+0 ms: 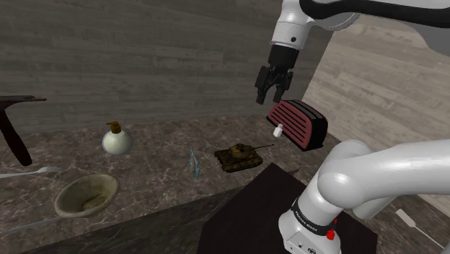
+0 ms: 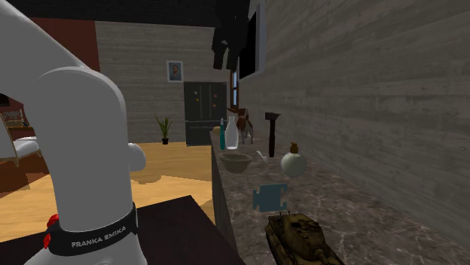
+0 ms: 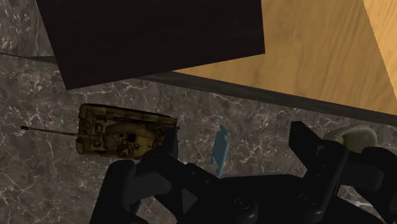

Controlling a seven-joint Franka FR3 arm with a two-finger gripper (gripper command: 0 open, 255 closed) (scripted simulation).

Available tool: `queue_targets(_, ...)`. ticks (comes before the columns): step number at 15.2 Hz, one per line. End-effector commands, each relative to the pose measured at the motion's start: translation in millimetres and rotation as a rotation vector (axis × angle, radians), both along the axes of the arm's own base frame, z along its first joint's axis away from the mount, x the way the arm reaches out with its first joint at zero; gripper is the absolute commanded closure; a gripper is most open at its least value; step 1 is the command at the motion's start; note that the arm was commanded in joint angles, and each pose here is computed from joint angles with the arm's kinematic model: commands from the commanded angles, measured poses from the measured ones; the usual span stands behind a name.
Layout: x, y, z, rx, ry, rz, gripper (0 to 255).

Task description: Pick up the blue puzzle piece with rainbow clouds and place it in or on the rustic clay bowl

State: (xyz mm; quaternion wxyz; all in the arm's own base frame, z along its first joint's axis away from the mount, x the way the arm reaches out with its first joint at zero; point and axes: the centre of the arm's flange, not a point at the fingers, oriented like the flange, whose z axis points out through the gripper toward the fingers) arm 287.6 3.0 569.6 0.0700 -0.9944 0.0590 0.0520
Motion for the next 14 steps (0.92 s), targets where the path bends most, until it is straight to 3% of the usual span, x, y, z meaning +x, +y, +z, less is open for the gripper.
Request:
queue_targets(1, 0.0, 0.0, 0.0, 0.0, 0.0, 0.0, 0)
queue_targets(14, 65.6, 50.8, -146.8, -0.054, -0.046, -0.099, 0)
